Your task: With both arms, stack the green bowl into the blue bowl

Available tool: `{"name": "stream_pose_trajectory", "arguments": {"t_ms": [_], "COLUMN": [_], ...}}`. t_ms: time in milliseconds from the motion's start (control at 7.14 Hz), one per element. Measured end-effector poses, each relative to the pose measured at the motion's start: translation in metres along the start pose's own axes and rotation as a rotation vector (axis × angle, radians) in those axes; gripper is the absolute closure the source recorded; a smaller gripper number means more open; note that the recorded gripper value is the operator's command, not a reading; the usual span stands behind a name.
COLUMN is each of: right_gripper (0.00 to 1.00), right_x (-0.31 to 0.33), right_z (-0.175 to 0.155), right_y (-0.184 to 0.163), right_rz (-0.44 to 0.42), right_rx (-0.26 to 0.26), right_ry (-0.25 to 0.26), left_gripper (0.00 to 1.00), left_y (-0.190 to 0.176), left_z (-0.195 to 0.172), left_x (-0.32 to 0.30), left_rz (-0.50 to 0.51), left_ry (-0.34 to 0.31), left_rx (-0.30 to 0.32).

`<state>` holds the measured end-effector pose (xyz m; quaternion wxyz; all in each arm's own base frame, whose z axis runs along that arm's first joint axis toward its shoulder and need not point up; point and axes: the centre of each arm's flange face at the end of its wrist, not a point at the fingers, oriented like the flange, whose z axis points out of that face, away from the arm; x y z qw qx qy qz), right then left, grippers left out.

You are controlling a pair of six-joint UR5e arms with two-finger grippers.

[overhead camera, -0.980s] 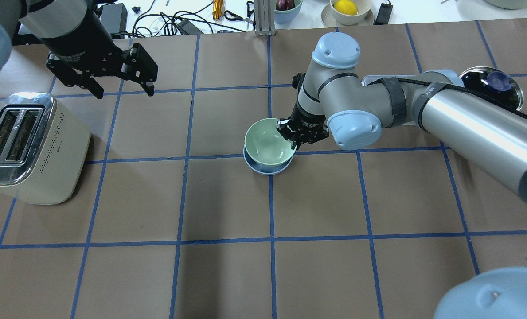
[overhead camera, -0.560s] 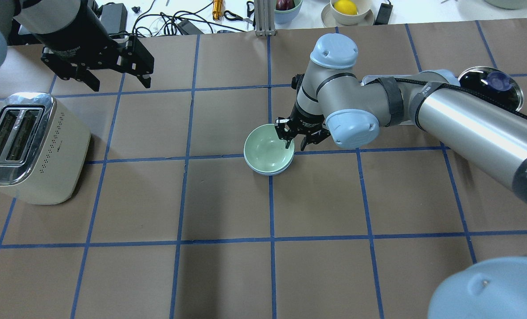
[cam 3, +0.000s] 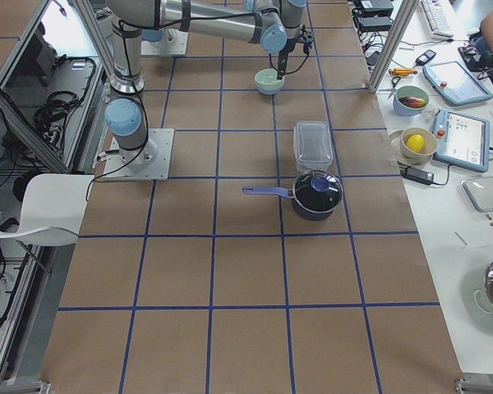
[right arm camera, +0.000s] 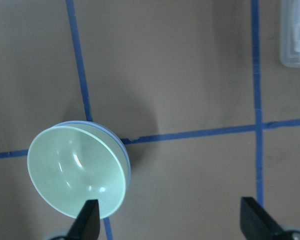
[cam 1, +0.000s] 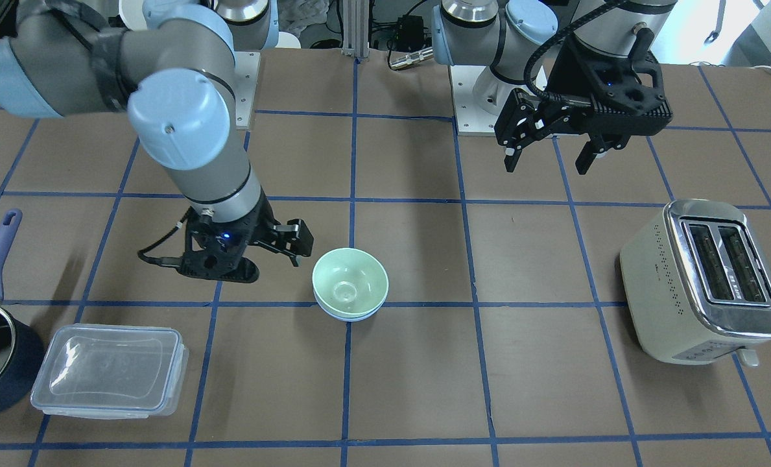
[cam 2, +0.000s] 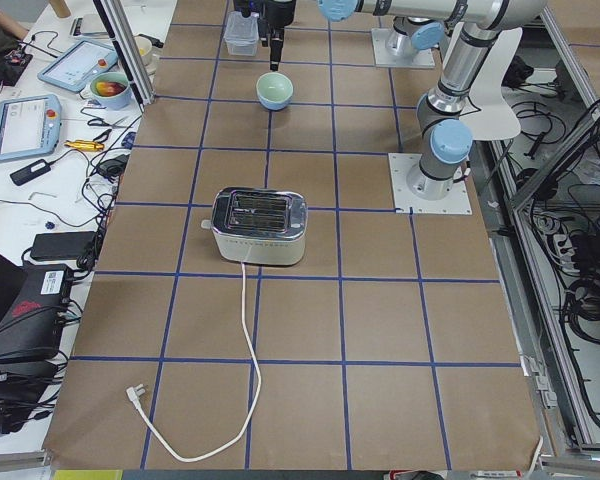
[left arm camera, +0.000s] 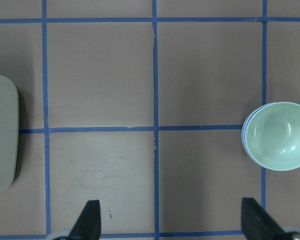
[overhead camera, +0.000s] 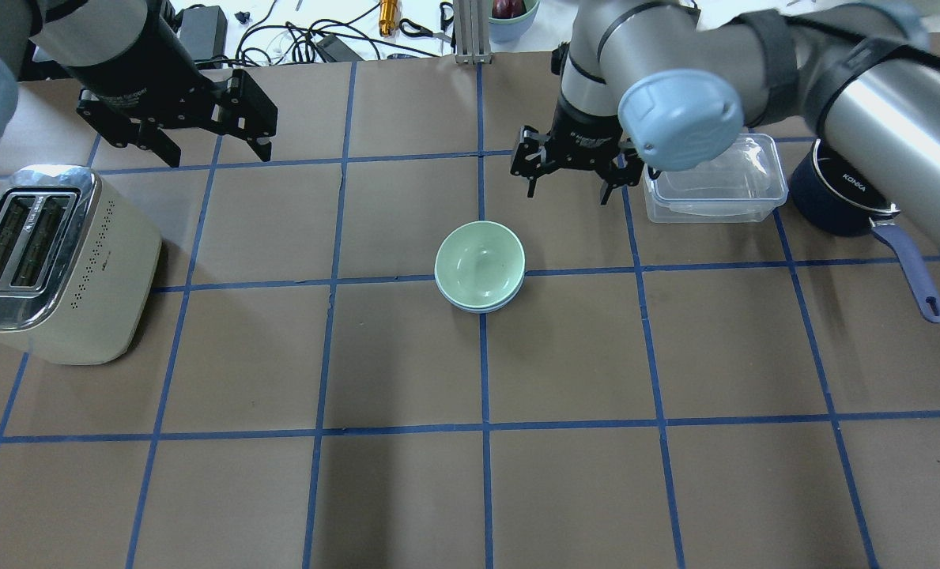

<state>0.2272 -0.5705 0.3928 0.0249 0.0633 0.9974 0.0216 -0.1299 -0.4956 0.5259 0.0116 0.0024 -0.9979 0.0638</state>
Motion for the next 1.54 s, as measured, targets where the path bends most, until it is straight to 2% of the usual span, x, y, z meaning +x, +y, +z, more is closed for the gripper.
{"name": "stream_pose_trajectory", "arguments": {"t_ms": [140, 420, 700, 1540], "right_gripper": [0.0, 0.0, 0.0, 0.0], "right_x": [0.024, 0.078, 0.102, 0.102], "right_z": [-0.032, -0.082, -0.113, -0.13], "right_y": [0.0, 0.007, 0.023, 0.04], "right_rz": [0.006, -0.034, -0.075, -0.092], "right_rx": [-0.002, 0.013, 0.041, 0.07], "right_ry": [0.021, 0.031, 0.03, 0.026], "left_gripper": [0.0, 0.0, 0.0, 0.0], "left_y": [0.0, 0.0, -0.001, 0.0], "left_z": [0.0, -0.002, -0.006, -0.002], "left_x": [0.0, -0.001, -0.003, -0.003], "left_rz": [0.0, 0.0, 0.001, 0.004], "left_ry": [0.0, -0.002, -0.004, -0.004], "left_rx": [0.0, 0.003, 0.012, 0.005]}}
